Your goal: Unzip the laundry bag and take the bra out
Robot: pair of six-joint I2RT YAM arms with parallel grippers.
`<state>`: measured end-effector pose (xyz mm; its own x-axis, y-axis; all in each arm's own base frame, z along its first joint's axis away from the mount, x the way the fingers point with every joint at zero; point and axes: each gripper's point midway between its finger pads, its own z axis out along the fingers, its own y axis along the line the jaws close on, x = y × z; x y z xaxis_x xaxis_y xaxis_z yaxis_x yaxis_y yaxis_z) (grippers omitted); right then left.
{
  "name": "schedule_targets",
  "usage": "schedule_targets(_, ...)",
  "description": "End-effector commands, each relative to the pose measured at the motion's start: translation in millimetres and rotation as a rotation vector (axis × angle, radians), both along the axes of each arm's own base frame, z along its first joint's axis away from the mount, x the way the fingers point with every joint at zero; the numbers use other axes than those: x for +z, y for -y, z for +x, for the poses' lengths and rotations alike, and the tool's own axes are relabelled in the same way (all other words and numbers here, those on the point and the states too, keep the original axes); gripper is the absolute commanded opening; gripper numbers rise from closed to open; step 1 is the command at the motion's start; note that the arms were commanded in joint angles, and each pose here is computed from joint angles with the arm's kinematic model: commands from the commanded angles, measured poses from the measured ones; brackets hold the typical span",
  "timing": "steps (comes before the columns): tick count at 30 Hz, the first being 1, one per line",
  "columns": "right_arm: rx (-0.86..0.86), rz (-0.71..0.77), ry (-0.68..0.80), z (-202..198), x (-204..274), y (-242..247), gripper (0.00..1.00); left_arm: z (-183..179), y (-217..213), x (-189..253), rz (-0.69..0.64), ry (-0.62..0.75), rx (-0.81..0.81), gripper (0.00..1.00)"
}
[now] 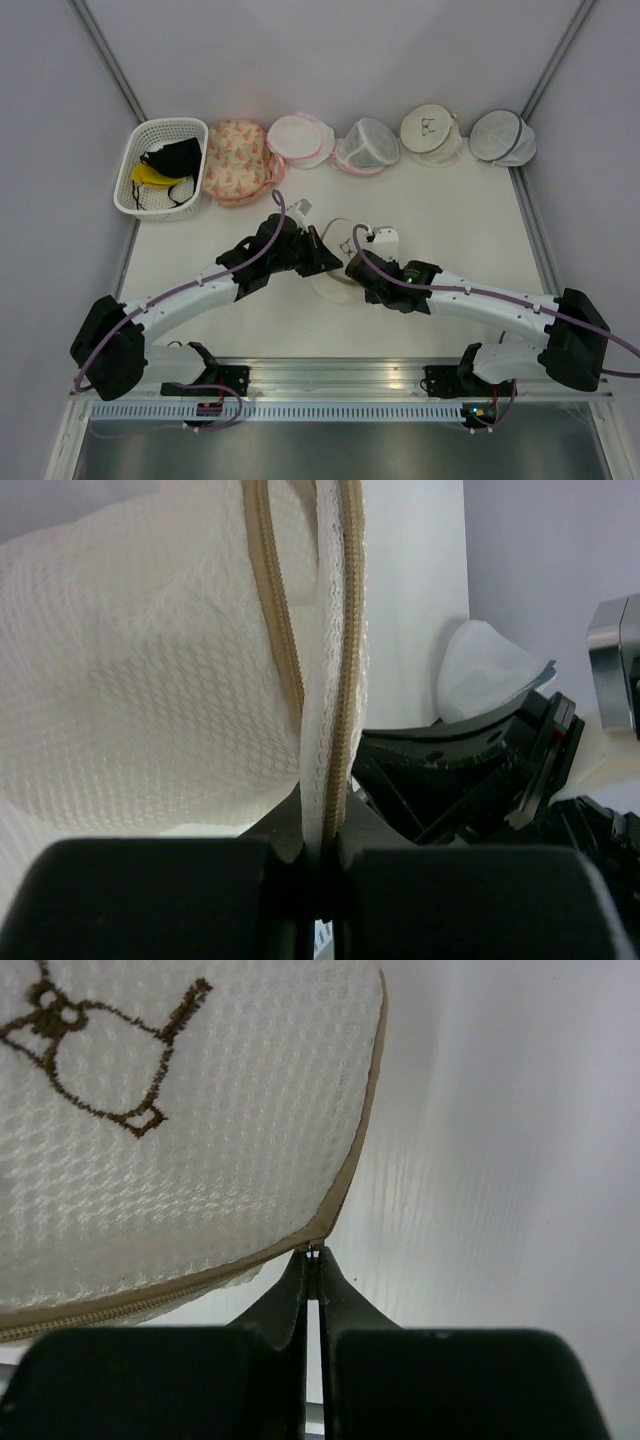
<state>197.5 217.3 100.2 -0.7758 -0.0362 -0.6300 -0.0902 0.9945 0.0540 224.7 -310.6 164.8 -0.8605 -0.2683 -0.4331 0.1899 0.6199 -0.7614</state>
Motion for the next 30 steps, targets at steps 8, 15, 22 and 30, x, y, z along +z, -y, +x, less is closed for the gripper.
schedule_targets(8, 0.031, 0.072, 0.059, -4, 26, 13, 0.00, 61, -11, 27, 0.157, 0.198, 0.112, 0.95)
schedule_targets(15, 0.193, 0.263, 0.034, -16, 30, -29, 0.00, 22, -49, -4, 0.167, 0.036, 0.207, 1.00)
schedule_targets(22, 0.581, 0.816, 0.039, -61, 101, -118, 0.01, -27, -36, -16, -0.017, -0.108, 0.125, 1.00)
schedule_targets(30, 0.621, 0.779, 0.024, -60, 100, -126, 0.00, -30, -13, -7, -0.104, -0.105, 0.065, 0.97)
